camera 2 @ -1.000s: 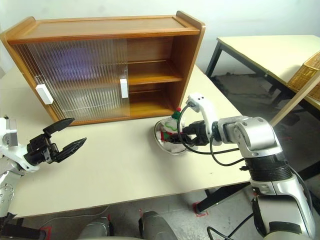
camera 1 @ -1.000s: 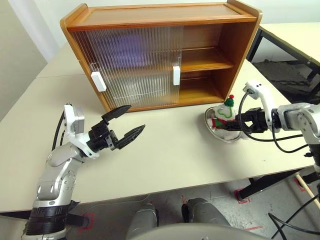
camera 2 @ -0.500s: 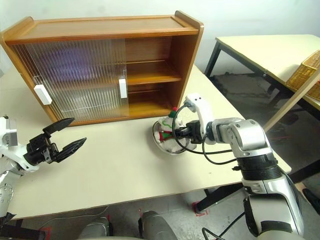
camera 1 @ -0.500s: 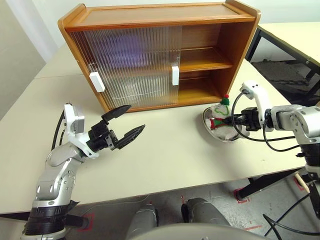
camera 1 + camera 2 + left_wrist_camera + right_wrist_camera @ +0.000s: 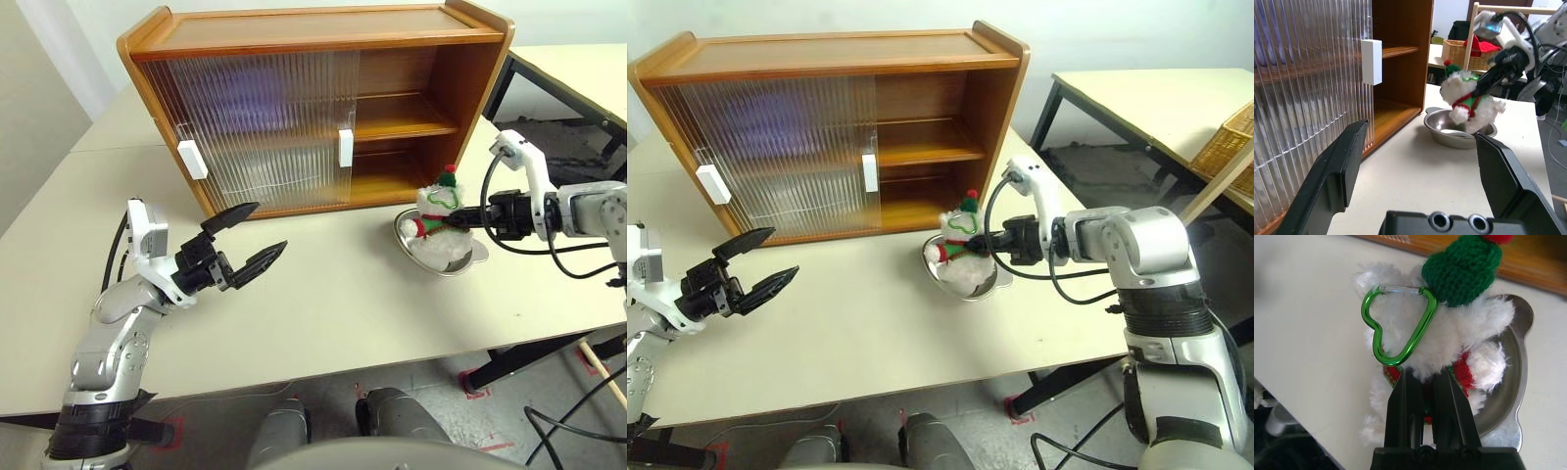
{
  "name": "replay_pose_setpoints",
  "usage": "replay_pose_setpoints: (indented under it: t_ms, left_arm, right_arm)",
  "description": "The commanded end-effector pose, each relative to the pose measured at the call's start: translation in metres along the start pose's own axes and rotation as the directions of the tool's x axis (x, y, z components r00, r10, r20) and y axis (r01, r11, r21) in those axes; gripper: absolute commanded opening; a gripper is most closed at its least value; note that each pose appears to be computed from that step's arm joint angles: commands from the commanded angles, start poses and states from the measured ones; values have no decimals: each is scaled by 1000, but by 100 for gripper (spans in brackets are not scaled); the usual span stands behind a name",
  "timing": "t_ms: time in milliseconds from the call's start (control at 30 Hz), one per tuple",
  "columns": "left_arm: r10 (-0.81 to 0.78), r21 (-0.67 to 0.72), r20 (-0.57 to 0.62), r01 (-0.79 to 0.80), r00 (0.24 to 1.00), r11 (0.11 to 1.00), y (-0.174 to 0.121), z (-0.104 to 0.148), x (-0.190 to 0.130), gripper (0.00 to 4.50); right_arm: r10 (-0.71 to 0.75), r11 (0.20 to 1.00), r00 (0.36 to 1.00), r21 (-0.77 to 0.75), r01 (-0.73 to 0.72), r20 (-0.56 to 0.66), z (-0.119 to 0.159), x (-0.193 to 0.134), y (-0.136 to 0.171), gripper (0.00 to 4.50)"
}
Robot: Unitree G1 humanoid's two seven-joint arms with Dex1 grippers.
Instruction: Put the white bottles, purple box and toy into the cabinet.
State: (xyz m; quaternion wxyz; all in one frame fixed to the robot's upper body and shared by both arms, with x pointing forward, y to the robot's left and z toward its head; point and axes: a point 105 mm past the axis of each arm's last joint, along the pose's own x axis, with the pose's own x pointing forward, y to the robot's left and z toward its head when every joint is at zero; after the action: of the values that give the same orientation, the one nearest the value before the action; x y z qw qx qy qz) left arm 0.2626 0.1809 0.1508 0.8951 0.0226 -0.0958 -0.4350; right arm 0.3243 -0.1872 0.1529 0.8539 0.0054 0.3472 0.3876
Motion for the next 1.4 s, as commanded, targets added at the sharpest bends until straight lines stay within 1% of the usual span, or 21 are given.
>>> replay_pose_setpoints:
  t_ms: [33, 167, 267, 400, 567, 700, 867, 967, 1100, 1233, 1400]
  left_arm:
    - [-20, 9, -14, 20, 1000, 1000, -2, 0, 4, 450]
    - [-21, 7, -13, 22, 1000, 1000, -1, 0, 5, 450]
    - [-20, 8, -12, 20, 1000, 1000, -1, 1, 6, 450]
    - [-21, 12, -3, 21, 1000, 1000, 0, 2, 7, 450]
    - [-10, 3, 14, 10, 1000, 1000, 1, 3, 8, 450]
    - [-11, 1, 8, 11, 1000, 1000, -1, 0, 8, 450]
    - [-11, 0, 5, 11, 1000, 1000, -1, -1, 9, 450]
    - [-10, 3, -2, 10, 1000, 1000, 0, -2, 7, 450]
    - [-7, 6, -8, 7, 1000, 1000, 1, -3, 5, 450]
    - [-5, 7, -10, 5, 1000, 1000, 1, -3, 5, 450]
    - [-5, 9, -8, 5, 1000, 1000, 1, -3, 6, 450]
  right_arm:
    - [17, 1000, 997, -20, -15, 72, 19, -7, 3, 1]
    - [48, 999, 985, -23, -45, 163, 41, -11, 8, 1]
    - [117, 993, 958, -40, -110, 261, 66, -16, 18, 1]
    - [138, 990, 919, -50, -128, 370, 92, -18, 21, 1]
    - [109, 994, 891, -65, -89, 440, 110, -7, 17, 1]
    - [135, 991, 879, -77, -112, 458, 116, 4, 21, 1]
    - [88, 993, 859, -112, -36, 504, 130, 14, 13, 1]
    - [44, 988, 857, -150, 39, 514, 135, 18, 5, 1]
    - [-21, 972, 840, -187, 145, 542, 143, 21, -5, 1]
    - [-50, 951, 825, -225, 211, 562, 147, 27, -9, 1]
    - [-100, 919, 762, -233, 317, 640, 160, 36, -12, 1]
